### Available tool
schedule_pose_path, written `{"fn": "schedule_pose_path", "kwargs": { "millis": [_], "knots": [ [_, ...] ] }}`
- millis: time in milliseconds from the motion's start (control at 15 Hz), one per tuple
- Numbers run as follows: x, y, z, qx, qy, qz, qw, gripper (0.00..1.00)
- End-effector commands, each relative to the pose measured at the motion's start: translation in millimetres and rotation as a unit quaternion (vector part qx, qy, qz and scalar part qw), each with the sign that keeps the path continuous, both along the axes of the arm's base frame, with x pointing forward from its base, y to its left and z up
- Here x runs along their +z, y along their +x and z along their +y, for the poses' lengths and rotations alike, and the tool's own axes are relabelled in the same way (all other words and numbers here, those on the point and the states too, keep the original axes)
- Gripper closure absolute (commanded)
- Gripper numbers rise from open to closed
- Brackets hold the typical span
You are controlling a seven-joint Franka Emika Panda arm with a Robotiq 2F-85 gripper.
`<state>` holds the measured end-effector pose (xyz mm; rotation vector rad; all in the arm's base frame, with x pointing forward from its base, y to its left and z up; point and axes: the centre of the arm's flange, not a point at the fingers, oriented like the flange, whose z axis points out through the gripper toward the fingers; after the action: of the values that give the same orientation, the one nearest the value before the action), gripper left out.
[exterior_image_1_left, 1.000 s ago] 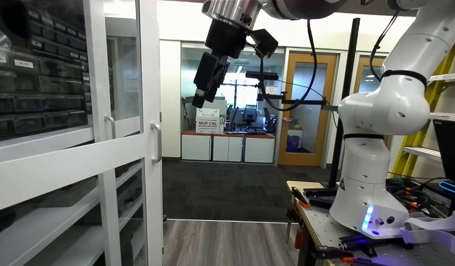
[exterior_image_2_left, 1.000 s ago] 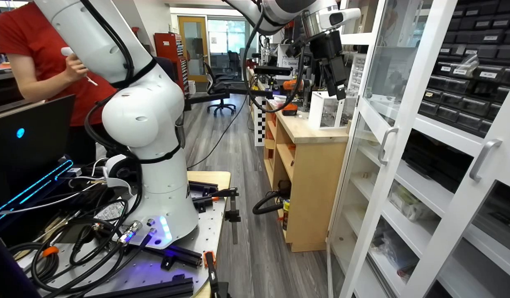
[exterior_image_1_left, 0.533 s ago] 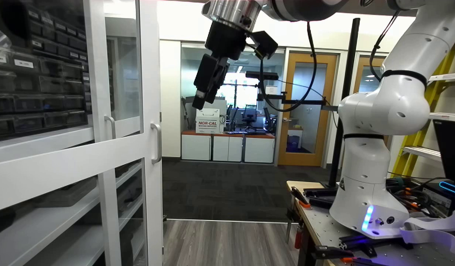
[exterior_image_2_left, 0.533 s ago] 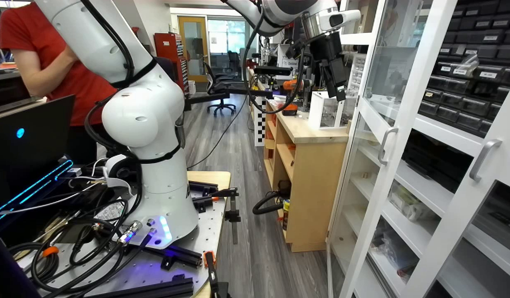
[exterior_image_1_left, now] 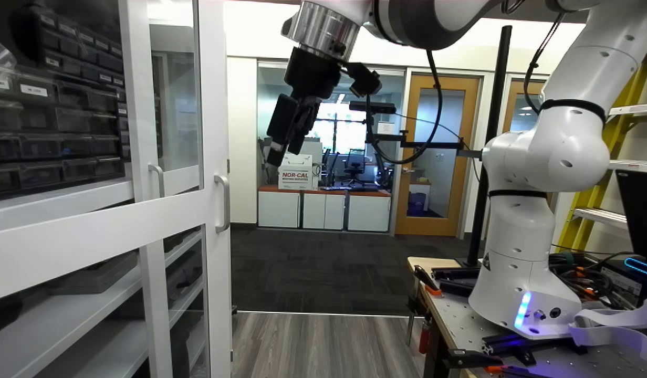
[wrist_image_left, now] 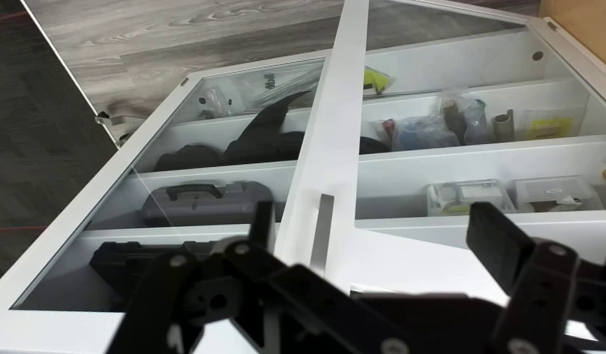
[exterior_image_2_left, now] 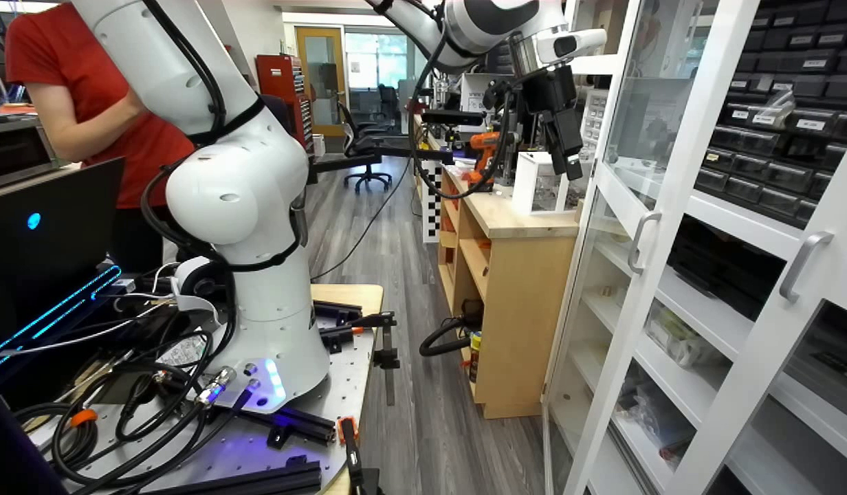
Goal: Close the cabinet door
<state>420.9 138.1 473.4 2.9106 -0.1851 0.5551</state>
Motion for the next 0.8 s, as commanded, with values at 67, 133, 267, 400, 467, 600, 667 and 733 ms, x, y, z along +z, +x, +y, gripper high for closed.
{"fn": "schedule_pose_path", "kwargs": {
  "millis": [67, 133, 267, 400, 467, 600, 667, 733],
  "knots": [
    [-14, 22, -3, -0.03, -0.009, -0.031, 0.9991, 0.0],
    [-18, 26, -4, -0.029, -0.01, -0.04, 0.9987, 0.0],
    [-24, 35, -5, -0.026, -0.012, -0.056, 0.998, 0.0],
    [-30, 44, -6, -0.029, -0.013, -0.066, 0.9973, 0.0],
    [-33, 49, -8, -0.03, -0.012, -0.07, 0.997, 0.0],
    [-39, 57, -10, -0.031, -0.012, -0.077, 0.9965, 0.0],
    [-41, 62, -11, -0.032, -0.011, -0.081, 0.9961, 0.0],
    [-43, 67, -12, -0.033, -0.009, -0.084, 0.9959, 0.0]
  ]
}}
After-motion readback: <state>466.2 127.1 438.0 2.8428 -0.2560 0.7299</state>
